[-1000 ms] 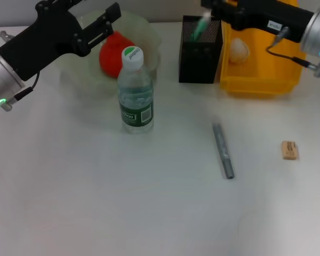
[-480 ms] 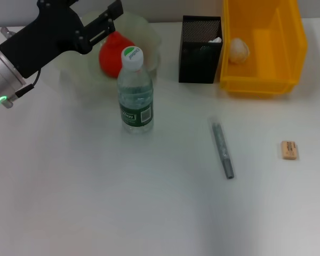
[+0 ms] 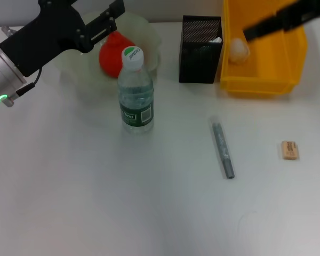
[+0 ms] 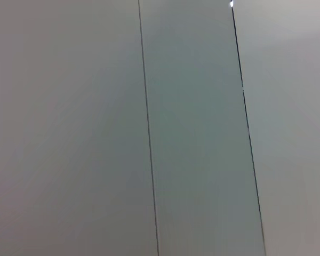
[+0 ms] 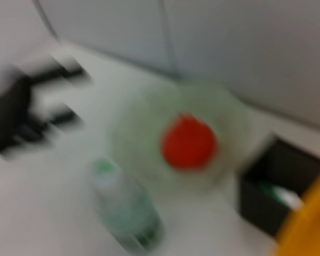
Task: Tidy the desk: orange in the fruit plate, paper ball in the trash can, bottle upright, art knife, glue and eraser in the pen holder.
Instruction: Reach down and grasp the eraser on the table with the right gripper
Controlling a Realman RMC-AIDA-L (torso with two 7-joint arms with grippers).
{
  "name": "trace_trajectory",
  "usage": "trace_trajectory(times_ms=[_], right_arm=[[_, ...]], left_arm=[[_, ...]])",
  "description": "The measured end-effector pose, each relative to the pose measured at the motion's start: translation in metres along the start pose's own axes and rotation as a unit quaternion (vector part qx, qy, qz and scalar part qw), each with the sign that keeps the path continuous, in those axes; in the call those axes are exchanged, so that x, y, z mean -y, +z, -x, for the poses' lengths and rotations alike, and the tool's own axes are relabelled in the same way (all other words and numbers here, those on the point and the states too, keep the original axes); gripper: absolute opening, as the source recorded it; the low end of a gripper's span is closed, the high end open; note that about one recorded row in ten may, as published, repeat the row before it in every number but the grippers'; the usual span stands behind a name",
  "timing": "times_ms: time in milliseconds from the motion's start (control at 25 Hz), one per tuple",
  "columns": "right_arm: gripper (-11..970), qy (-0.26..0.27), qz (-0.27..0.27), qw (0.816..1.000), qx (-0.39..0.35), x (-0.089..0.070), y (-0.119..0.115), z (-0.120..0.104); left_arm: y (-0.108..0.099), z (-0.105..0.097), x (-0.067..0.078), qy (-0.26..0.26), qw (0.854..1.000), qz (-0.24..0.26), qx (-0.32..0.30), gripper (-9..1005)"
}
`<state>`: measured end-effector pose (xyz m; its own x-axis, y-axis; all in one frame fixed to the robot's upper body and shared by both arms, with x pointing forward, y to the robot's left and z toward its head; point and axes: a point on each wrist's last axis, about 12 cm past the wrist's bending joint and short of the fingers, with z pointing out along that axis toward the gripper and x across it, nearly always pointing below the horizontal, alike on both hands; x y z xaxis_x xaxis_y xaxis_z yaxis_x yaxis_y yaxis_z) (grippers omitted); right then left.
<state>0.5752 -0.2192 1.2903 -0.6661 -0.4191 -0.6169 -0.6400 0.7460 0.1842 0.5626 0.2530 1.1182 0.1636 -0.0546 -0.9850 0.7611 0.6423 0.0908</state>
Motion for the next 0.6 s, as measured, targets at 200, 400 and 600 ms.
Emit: trace_trajectory(times_ms=[200, 400, 600], right_arm=[[434, 0.005, -0.058, 0.995, -0.079, 0.000, 0.028, -0.008], [434, -0.006, -0.043, 0.997, -0.057, -0.002, 0.039, -0.005], [434, -0.026, -0.017, 0.999, -0.029, -0.010, 0.041, 0.003]], left_arm=[[0.001, 0.000, 0.000, 0.000, 1.000, -0.001, 0.000, 668], [0.002, 0.001, 0.000, 0.006, 1.000, -0.003, 0.000, 668], [0.002, 0.000, -0.001, 0.008, 1.000, -0.001, -0.001, 668]])
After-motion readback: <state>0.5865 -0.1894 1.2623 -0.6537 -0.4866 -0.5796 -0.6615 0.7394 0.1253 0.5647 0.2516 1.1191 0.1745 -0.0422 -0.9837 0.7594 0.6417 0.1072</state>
